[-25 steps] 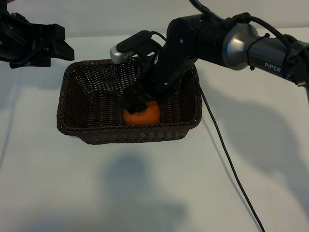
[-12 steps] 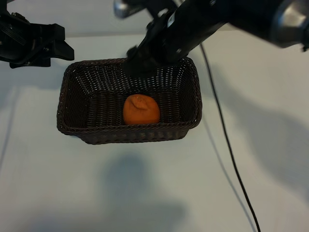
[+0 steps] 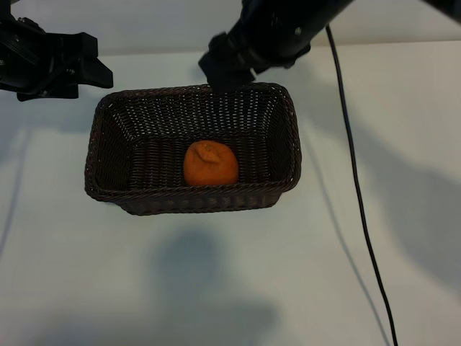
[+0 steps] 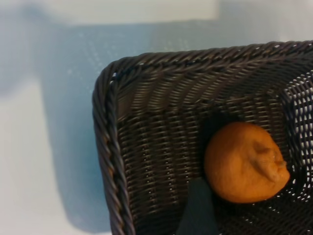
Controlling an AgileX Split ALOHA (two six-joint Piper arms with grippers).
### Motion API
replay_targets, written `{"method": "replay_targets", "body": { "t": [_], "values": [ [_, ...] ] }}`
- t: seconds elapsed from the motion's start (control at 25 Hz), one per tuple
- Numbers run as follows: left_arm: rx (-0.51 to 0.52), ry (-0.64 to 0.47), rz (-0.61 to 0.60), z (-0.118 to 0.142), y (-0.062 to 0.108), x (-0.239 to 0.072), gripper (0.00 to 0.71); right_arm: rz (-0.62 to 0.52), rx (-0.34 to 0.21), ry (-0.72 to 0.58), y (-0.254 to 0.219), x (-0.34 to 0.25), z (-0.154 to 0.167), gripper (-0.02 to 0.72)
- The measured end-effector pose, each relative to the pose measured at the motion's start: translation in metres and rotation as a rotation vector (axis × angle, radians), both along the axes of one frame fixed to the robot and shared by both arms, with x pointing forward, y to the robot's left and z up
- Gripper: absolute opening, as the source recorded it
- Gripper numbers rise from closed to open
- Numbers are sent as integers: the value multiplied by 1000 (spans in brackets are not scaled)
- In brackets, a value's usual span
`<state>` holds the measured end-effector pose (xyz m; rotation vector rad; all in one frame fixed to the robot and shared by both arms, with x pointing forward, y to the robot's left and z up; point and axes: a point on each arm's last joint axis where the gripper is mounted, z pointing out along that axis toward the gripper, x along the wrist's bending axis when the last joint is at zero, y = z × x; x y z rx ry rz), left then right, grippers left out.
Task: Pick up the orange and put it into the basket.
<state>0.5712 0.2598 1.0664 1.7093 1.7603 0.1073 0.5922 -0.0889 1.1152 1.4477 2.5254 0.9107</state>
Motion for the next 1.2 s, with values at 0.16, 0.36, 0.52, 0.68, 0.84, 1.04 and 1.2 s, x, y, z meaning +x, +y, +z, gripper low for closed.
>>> {"method": "replay_targets", "body": {
  "t": [0.16, 0.36, 0.52, 0.68, 0.84, 1.04, 1.2],
  "values": [
    [-14, 0, 4, 0, -1, 0, 590, 7, -34, -2, -3, -2, 9, 602],
    [-22, -1, -8, 1, -5, 0, 590, -6, -63, 6, -7, -1, 7, 602],
    [-14, -9, -48, 1, -14, -2, 590, -5, -78, 30, -6, 1, 0, 602],
    [-12, -21, -63, 1, -21, -2, 589, -1, -105, 83, -2, 8, -18, 601],
    [-11, -30, -57, 1, -20, -1, 589, 1, -116, 104, -1, 11, -27, 601],
    [-9, -12, -56, -6, -20, 3, 589, 0, -115, 102, 0, 11, -27, 601],
    [-7, -16, -51, -7, -20, 5, 589, 0, -114, 100, 0, 12, -27, 601]
  ]
}}
